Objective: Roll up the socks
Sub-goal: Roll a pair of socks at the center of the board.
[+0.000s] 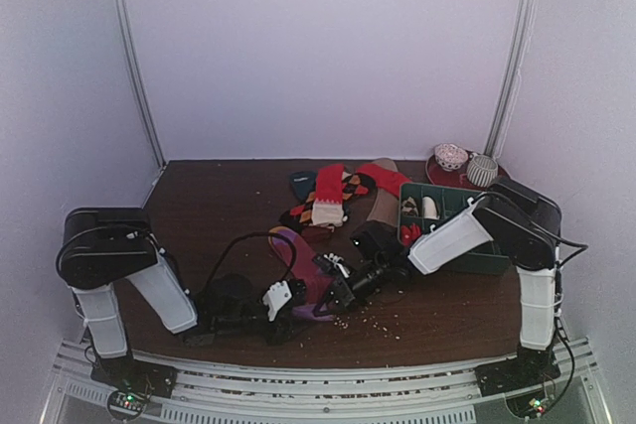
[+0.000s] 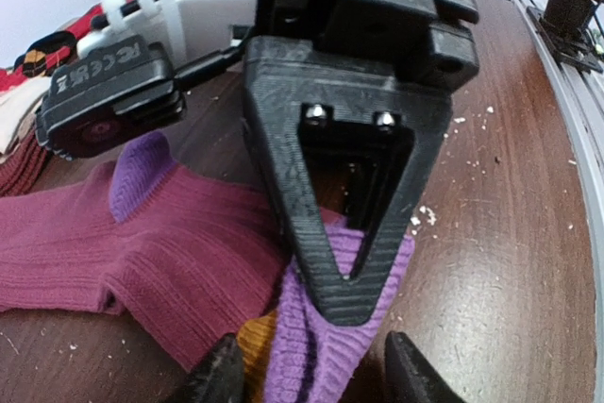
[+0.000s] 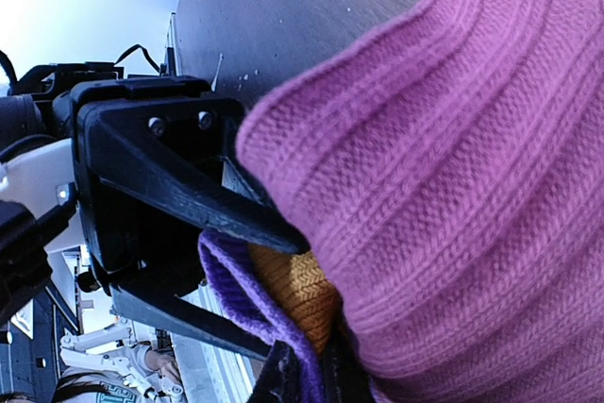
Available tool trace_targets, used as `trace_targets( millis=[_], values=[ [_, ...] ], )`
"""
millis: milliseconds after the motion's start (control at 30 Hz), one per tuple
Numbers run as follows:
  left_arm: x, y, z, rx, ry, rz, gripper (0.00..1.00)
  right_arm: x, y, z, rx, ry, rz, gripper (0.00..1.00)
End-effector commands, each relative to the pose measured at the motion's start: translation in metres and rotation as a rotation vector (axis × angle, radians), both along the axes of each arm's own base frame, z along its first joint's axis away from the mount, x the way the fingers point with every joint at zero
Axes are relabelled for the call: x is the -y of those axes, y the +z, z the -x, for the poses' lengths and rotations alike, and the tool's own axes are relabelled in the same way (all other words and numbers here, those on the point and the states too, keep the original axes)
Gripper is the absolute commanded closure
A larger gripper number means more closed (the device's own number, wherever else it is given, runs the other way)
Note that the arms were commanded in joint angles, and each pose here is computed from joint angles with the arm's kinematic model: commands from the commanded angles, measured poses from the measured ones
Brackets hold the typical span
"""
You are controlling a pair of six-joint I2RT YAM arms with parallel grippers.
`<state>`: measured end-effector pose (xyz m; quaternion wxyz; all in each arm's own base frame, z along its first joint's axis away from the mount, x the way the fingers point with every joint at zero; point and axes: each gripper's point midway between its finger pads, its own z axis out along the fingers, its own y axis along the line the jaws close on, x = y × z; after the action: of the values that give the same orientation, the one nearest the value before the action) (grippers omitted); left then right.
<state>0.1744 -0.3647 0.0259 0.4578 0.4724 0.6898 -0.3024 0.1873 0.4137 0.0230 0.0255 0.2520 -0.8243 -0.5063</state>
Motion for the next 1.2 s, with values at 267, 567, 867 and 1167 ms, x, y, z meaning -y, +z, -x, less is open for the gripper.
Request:
trace_targets(
  millis=[267,567,867,1167],
  values=[
    [0.004,-0.02,-0.009,-0.096,0.019,-0.077,1.0,0.036,-0.053,0.023,-0.103,-0.003,0.196,0.87],
    [-0.015,-0.055,0.012,-0.588,0.125,-0.315,1.0,0.029,0.052,-0.023,0.485,-0.019,-0.018,0.76],
    [-0.028,-0.072,0.039,-0.832,0.072,-0.436,1.0,0.042,0.067,0.012,1.162,0.209,-0.042,0.53],
    [-0.034,-0.074,0.039,-0.863,0.053,-0.472,1.0,0.026,0.028,0.008,1.373,0.4,0.169,0.53]
  ],
)
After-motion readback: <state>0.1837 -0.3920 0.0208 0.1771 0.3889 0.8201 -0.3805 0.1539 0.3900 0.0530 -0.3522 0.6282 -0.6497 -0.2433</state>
